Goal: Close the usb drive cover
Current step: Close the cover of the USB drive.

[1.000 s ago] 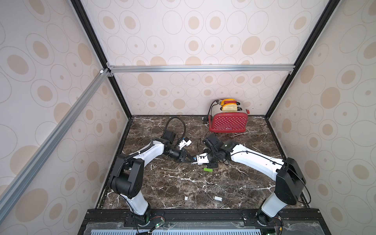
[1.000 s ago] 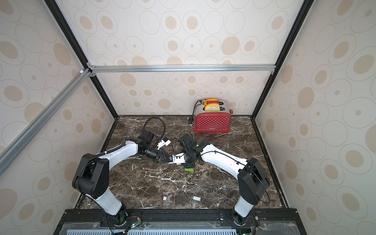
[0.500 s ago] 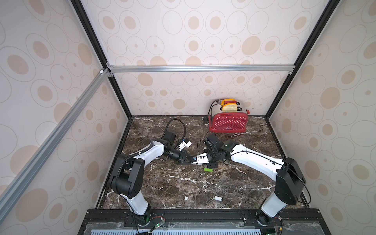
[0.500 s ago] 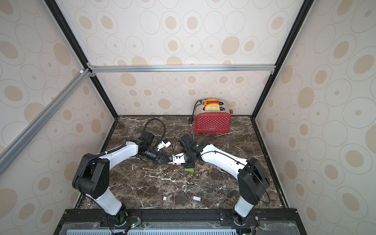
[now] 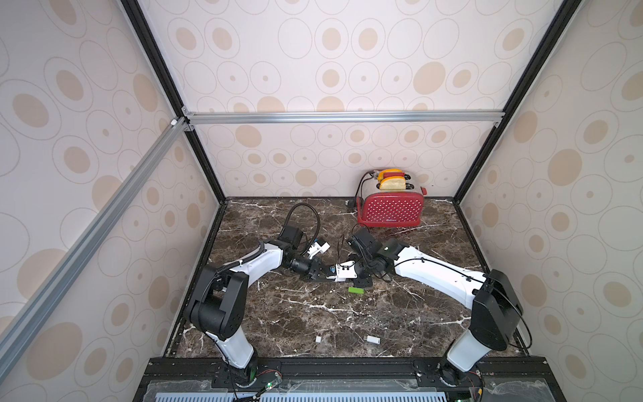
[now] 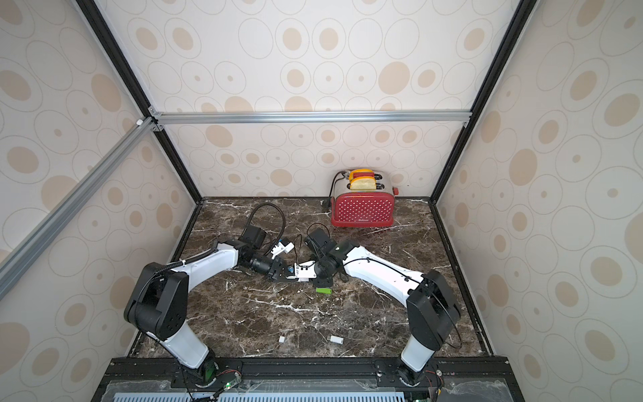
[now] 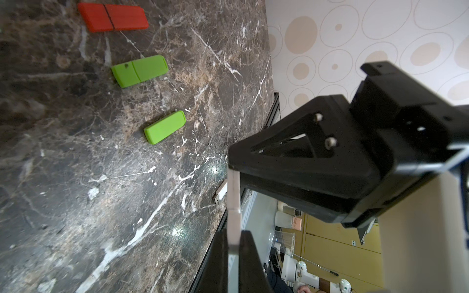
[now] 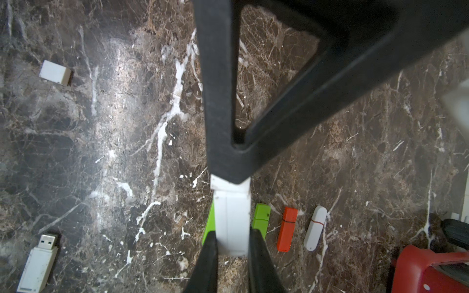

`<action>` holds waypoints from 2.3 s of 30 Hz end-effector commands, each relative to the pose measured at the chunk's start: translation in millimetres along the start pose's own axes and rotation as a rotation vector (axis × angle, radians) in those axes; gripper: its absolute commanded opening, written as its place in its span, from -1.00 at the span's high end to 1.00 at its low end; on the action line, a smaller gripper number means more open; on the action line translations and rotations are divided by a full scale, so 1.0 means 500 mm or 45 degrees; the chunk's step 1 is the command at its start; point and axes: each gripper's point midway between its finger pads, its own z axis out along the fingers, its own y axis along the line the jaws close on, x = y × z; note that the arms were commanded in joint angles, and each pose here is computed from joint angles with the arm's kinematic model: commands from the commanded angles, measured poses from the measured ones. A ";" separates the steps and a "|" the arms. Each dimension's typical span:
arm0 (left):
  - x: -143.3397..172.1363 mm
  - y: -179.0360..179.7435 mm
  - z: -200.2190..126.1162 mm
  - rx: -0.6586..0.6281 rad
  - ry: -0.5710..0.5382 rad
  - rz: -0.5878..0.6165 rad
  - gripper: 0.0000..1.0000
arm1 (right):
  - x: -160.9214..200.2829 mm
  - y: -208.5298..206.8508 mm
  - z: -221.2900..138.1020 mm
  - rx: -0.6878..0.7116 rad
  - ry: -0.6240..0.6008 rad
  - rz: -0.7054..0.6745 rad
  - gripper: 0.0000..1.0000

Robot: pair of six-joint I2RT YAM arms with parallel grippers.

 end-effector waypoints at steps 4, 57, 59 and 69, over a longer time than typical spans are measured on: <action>-0.018 -0.002 0.009 0.002 -0.027 -0.011 1.00 | -0.045 -0.003 -0.018 0.011 -0.075 0.005 1.00; -0.008 -0.053 0.053 0.227 0.093 0.063 1.00 | -0.149 0.057 -0.059 0.162 -0.479 -0.361 1.00; -0.006 -0.043 0.053 0.175 0.099 0.077 1.00 | -0.160 0.034 -0.071 0.204 -0.500 -0.277 1.00; -0.017 -0.008 0.037 -0.080 0.067 0.192 1.00 | -0.183 -0.003 -0.068 0.113 -0.524 0.094 1.00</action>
